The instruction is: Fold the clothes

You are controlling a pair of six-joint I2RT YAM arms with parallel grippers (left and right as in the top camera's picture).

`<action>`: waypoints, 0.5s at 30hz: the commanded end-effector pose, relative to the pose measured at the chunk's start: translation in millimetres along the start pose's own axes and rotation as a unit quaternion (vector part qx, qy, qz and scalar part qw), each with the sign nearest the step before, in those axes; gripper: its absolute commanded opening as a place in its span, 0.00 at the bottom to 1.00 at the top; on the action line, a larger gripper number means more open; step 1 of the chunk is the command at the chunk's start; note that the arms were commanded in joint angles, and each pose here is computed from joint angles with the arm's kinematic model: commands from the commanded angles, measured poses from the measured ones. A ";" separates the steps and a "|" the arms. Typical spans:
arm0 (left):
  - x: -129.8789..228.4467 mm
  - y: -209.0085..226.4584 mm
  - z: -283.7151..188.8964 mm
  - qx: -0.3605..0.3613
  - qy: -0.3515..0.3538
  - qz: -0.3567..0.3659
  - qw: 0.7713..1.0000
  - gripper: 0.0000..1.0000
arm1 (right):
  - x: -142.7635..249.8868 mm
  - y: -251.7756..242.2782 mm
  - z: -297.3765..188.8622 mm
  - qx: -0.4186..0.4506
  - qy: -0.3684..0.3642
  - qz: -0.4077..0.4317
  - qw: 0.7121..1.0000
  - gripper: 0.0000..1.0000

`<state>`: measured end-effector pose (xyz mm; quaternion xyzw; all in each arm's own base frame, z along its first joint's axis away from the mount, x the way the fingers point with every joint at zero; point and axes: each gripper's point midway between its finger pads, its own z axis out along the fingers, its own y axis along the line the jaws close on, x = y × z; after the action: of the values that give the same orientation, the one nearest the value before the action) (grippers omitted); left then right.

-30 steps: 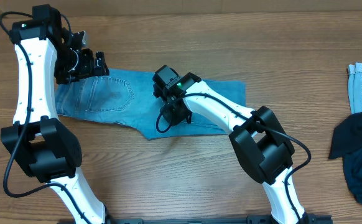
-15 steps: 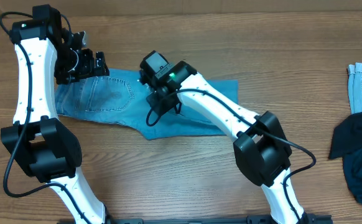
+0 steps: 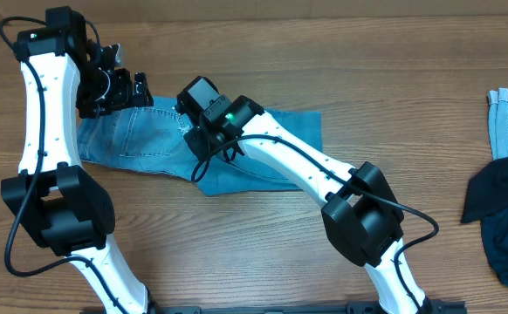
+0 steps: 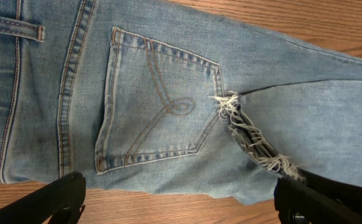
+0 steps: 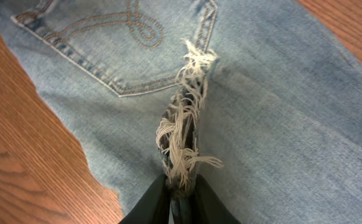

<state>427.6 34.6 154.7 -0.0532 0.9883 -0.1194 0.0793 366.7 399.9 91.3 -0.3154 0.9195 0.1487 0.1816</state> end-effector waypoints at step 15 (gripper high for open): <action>-0.9 -1.4 5.1 0.001 0.004 0.010 1.000 1.00 | 75.5 -185.5 -85.4 0.116 0.161 0.234 0.952 0.53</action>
<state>427.2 34.5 154.7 -0.0531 0.9883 -0.1195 0.0783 397.7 243.5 111.2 -0.1529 0.9851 0.0575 0.0537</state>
